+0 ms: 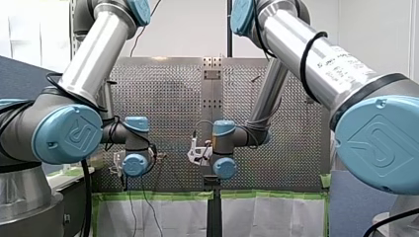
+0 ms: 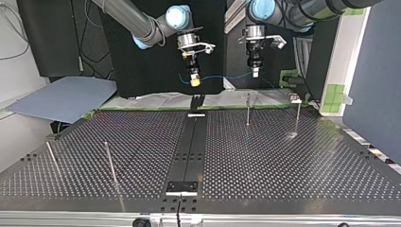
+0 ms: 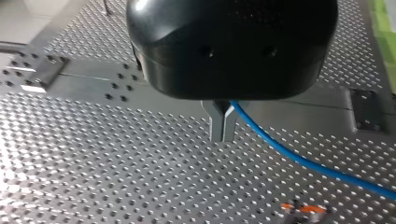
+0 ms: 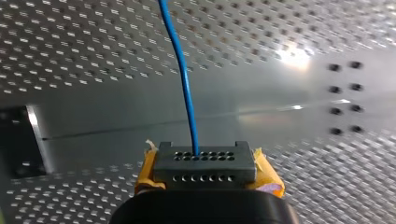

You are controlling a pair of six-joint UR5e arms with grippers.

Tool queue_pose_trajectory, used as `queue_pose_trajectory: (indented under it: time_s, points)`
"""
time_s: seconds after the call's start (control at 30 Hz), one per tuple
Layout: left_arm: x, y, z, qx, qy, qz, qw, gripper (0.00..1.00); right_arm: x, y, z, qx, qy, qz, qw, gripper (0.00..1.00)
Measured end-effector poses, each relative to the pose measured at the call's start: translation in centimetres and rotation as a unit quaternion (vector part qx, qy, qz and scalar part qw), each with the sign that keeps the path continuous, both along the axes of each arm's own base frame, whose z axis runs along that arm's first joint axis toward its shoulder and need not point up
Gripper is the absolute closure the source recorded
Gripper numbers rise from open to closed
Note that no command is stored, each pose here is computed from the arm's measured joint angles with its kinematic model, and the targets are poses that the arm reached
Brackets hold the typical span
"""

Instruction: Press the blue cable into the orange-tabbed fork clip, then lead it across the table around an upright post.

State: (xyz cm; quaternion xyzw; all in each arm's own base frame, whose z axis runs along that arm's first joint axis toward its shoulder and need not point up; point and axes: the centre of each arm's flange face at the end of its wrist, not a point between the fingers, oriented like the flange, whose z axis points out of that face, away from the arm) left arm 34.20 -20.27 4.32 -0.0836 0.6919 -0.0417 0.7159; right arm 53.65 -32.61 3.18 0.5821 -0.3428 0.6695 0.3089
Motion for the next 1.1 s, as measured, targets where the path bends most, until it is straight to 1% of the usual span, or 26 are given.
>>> queue_pose_trajectory:
  time_s: [0.17,0.3,0.4,0.53,0.67,0.83,0.97,1.0,1.1]
  points:
    - [0.0,0.4,-1.7,0.017,0.019,0.01,0.9996,1.0,0.9,-0.5,-2.2,0.016,0.02,0.004,0.9997,1.0]
    - [0.2,0.8,-2.8,0.027,0.03,0.017,0.999,1.0,1.4,-1.0,-3.8,0.029,0.035,0.005,0.999,1.0]
    - [0.6,0.8,-3.0,0.029,0.031,0.015,0.999,1.0,1.7,-1.4,-5.2,0.039,0.047,0.005,0.9981,1.0]
    - [1.4,0.9,-2.9,0.031,0.029,0.013,0.999,1.0,2.1,-1.9,-7.0,0.053,0.062,0.003,0.9967,1.0]
    - [2.4,1.0,-2.9,0.035,0.029,0.011,0.9989,1.0,2.3,-2.7,-8.6,0.062,0.071,0.0,0.9955,1.0]
    - [3.4,1.0,-2.8,0.037,0.037,0.007,0.9986,1.0,2.4,-4.0,-10.7,0.073,0.083,-0.005,0.9939,1.0]
    - [4.1,1.2,-2.9,0.039,0.045,0.007,0.9982,1.0,2.5,-4.8,-12.2,0.076,0.086,-0.007,0.9934,1.0]
    - [4.3,1.2,-2.9,0.039,0.047,0.007,0.9981,1.0,2.5,-5.0,-12.3,0.076,0.086,-0.007,0.9934,1.0]
    - [4.7,1.4,-2.9,0.041,0.054,0.007,0.9977,1.0,2.7,-5.8,-11.8,0.072,0.08,-0.006,0.9941,1.0]
